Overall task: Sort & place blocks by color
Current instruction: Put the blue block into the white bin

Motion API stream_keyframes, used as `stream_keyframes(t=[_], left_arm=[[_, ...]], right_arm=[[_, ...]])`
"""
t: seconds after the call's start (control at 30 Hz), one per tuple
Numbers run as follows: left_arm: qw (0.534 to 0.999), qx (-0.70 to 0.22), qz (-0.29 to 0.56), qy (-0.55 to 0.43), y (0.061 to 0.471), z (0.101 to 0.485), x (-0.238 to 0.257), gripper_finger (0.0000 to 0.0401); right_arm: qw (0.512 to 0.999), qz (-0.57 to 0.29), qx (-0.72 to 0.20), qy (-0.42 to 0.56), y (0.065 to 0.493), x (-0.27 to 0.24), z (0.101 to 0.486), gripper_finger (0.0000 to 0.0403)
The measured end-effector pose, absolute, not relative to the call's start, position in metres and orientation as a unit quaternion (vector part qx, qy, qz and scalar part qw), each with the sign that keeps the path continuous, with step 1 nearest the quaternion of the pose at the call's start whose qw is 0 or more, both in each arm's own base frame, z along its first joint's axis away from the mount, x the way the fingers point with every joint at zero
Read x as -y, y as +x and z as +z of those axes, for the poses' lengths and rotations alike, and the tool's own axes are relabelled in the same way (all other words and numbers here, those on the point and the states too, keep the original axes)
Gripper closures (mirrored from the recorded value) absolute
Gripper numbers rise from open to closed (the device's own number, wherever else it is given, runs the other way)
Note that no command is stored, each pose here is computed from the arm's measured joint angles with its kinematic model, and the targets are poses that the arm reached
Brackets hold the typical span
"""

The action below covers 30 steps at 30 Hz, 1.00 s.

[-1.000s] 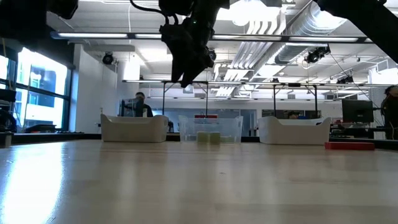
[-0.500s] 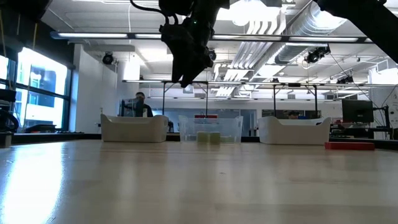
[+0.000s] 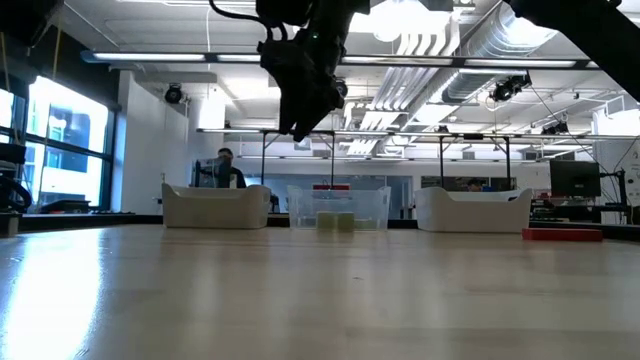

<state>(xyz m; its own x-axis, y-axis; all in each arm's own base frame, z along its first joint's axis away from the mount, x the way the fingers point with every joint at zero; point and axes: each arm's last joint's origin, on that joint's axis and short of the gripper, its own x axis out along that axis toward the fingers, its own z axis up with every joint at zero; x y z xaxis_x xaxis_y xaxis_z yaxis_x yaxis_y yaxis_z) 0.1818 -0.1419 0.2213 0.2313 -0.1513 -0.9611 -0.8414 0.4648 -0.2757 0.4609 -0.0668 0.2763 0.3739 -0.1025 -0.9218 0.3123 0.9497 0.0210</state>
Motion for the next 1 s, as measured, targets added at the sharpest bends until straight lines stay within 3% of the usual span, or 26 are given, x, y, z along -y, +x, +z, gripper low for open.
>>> stream_keyframes(t=[0.57, 1.0], left_arm=[[0.655, -0.561, 0.264, -0.431, 0.212, 0.171, 0.174, 0.0174], [0.642, -0.574, 0.286, -0.421, 0.208, 0.153, 0.187, 0.0174]], right_arm=[[0.806, -0.115, -0.575, 0.080, 0.455, 0.066, 0.274, 0.0194], [0.804, -0.115, -0.578, 0.079, 0.454, 0.066, 0.274, 0.0194]])
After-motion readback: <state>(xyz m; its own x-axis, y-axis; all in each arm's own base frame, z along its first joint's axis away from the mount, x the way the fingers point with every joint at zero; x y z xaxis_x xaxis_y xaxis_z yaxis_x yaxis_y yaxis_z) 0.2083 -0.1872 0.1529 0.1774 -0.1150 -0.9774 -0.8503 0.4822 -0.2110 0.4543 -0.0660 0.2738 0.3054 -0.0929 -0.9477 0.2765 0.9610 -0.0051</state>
